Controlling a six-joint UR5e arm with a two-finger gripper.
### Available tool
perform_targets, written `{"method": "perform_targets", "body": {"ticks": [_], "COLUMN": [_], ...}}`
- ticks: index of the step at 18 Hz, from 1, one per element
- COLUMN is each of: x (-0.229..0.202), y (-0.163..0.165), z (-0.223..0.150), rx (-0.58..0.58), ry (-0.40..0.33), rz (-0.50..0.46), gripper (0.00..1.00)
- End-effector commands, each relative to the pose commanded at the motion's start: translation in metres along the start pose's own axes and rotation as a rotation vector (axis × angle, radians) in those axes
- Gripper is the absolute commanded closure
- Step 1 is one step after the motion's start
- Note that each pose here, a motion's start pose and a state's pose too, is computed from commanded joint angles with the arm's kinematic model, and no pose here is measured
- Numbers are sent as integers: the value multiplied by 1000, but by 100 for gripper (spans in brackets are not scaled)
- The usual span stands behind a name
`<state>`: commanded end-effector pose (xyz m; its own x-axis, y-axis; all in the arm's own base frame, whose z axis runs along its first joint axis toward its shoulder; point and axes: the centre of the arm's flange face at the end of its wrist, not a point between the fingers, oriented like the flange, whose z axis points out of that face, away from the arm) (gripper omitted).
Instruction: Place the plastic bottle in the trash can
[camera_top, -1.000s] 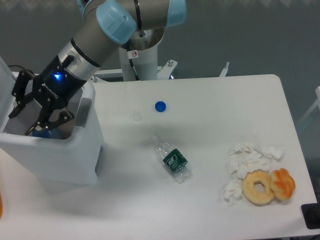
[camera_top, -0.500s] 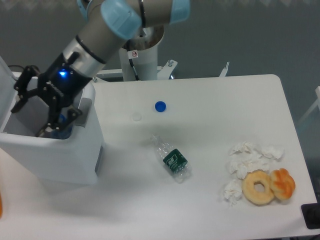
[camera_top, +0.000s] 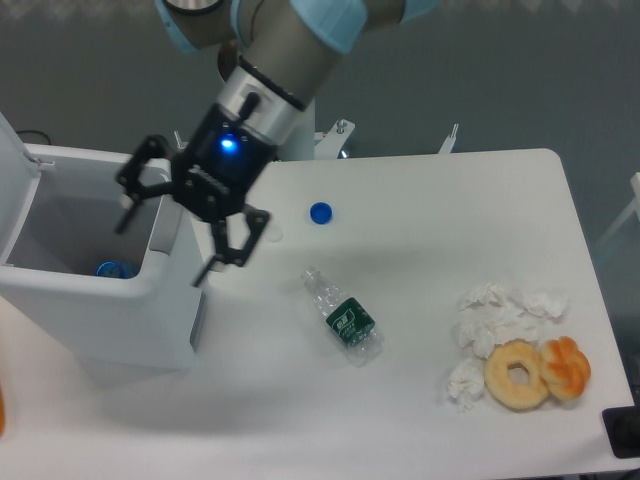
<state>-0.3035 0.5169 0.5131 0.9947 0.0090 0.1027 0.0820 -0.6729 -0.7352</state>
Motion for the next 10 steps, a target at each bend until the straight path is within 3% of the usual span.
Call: {"method": "perform_targets", "body": {"ticks": [5,10], "x": [-14,-34], "y": [7,25], "z": [3,17], "rx": [-103,-233], "ry": [-118,-183], "rz": [166,337], "gripper": [0,0]}}
